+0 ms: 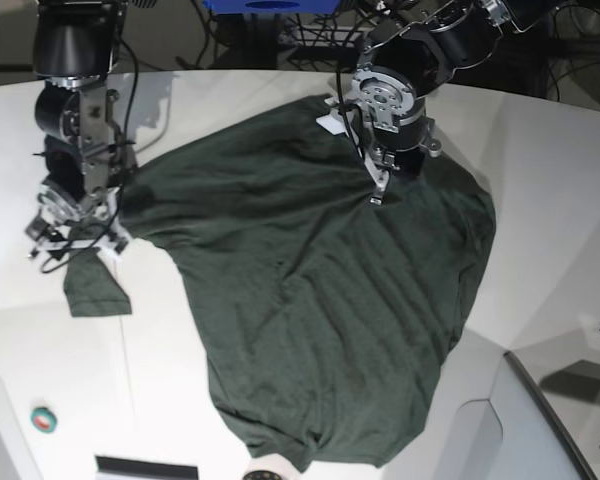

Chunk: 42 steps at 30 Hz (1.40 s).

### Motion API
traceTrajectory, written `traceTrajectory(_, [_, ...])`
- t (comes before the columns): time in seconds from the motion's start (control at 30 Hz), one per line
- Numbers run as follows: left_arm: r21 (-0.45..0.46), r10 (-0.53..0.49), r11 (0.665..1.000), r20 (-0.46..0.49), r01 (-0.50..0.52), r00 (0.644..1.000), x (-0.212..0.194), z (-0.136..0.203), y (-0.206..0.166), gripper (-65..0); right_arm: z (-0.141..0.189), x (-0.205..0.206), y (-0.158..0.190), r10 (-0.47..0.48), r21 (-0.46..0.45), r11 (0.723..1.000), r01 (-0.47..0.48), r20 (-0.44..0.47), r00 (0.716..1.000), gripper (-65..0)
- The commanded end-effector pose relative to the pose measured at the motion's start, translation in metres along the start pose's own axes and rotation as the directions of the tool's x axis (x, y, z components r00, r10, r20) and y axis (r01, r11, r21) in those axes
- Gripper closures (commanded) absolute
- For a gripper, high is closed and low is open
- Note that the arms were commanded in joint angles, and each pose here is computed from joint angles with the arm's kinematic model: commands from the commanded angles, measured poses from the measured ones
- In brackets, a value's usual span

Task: Layout the t-shirt on the table in an organized manner, then fold the t-shirt properly
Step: 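Release the shirt and reposition both grippers over its edges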

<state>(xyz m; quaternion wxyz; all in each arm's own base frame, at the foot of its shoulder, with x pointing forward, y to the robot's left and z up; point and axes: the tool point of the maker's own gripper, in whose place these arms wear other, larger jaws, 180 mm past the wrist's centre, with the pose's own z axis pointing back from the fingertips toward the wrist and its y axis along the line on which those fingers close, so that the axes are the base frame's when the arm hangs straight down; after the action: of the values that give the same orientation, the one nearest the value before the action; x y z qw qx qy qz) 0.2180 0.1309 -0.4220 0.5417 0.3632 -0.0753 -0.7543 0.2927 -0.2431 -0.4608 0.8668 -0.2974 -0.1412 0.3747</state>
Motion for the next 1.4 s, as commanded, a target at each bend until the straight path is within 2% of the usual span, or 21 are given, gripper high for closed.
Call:
traceTrajectory(0.0, [0.036,0.005,0.999,-0.040,-0.004,0.999,-0.012,0.000,0.010,-19.4,0.007,0.008,-0.024,-0.032,-0.056,0.998,0.033,0.028,0.999,-37.4])
traceTrajectory(0.1, [0.052,0.013,0.999,-0.032,-0.012,0.999,-0.012,0.004,0.015,-39.2,0.018,0.012,-0.039,-0.080,-0.085,0.993,0.084,0.055,0.995,-37.5])
traceTrajectory(0.17, [0.055,-0.006,0.998,-0.021,0.007,1.000,-0.007,0.006,0.014,-44.3,0.022,0.006,-0.046,-0.094,-0.103,0.990,0.096,0.023,0.995,-37.5])
traceTrajectory(0.3, [0.058,-0.047,0.997,-0.010,0.048,0.999,-0.006,0.010,0.006,-44.3,0.023,-0.003,-0.051,-0.098,-0.120,0.988,0.094,-0.028,0.995,-37.5])
traceTrajectory(0.47, [0.098,0.001,0.995,-0.002,0.000,1.000,-0.012,0.018,0.023,-44.1,0.023,-0.026,-0.066,-0.103,-0.156,0.984,0.083,-0.124,0.987,-37.5])
traceTrajectory(0.57, [0.143,0.039,0.989,0.020,-0.042,0.999,-0.014,0.029,0.039,-44.1,0.023,-0.045,-0.089,-0.163,-0.198,0.972,0.128,-0.171,0.972,-37.5])
traceTrajectory(0.73, [0.166,0.046,0.985,0.039,-0.052,0.998,-0.012,0.033,0.047,-43.9,0.025,-0.068,-0.121,-0.293,-0.252,0.937,0.242,-0.188,0.938,-37.5])
traceTrajectory(0.83, [0.181,0.032,0.983,0.055,-0.042,0.998,-0.005,0.035,0.052,-43.9,0.025,-0.074,-0.130,-0.332,-0.266,0.923,0.279,-0.182,0.925,-37.5])
traceTrajectory(0.9, [0.203,0.052,0.977,0.045,-0.060,0.998,-0.009,0.033,0.065,-41.0,0.024,-0.075,-0.133,-0.343,-0.270,0.918,0.291,-0.170,0.924,-37.5])
traceTrajectory(0.93, [0.211,0.076,0.974,0.037,-0.082,0.996,-0.012,0.031,0.073,-36.7,0.025,-0.074,-0.135,-0.346,-0.276,0.915,0.295,-0.163,0.924,-37.5])
traceTrajectory(0.97, [0.222,0.109,0.969,0.022,-0.111,0.994,-0.018,0.027,0.084,-30.4,0.028,-0.074,-0.139,-0.352,-0.287,0.910,0.300,-0.150,0.924,-37.5])
traceTrajectory(1.07, [0.211,0.232,0.953,-0.042,-0.219,0.972,-0.042,0.006,0.106,-4.9,0.037,-0.074,-0.151,-0.380,-0.331,0.887,0.321,-0.130,0.916,-37.4])
traceTrajectory(1.1, [0.192,0.277,0.945,-0.047,-0.263,0.960,-0.048,-0.003,0.113,0.0,0.041,-0.074,-0.156,-0.390,-0.350,0.877,0.330,-0.117,0.913,-37.4])
traceTrajectory(1.17, [0.122,0.364,0.926,-0.037,-0.357,0.931,-0.053,-0.025,0.121,0.0,0.049,-0.071,-0.157,-0.396,-0.367,0.867,0.338,-0.093,0.914,-36.8])
traceTrajectory(1.2, [0.076,0.416,0.907,-0.022,-0.414,0.909,-0.053,-0.036,0.125,0.0,0.052,-0.067,-0.148,-0.383,-0.348,0.875,0.336,-0.077,0.920,-35.0])
traceTrajectory(1.27, [-0.018,0.515,0.857,0.018,-0.514,0.857,-0.049,-0.051,0.130,0.0,0.053,-0.040,-0.116,-0.337,-0.251,0.913,0.321,-0.021,0.941,-24.6])
traceTrajectory(1.3, [-0.065,0.563,0.826,0.047,-0.559,0.825,-0.045,-0.058,0.133,0.0,0.054,-0.027,-0.099,-0.307,-0.193,0.933,0.303,0.009,0.952,-16.8])
traceTrajectory(1.37, [-0.168,0.655,0.755,0.155,-0.633,0.740,-0.026,-0.067,0.141,0.0,0.054,-0.001,-0.056,-0.247,-0.050,0.967,0.251,0.067,0.967,0.0])
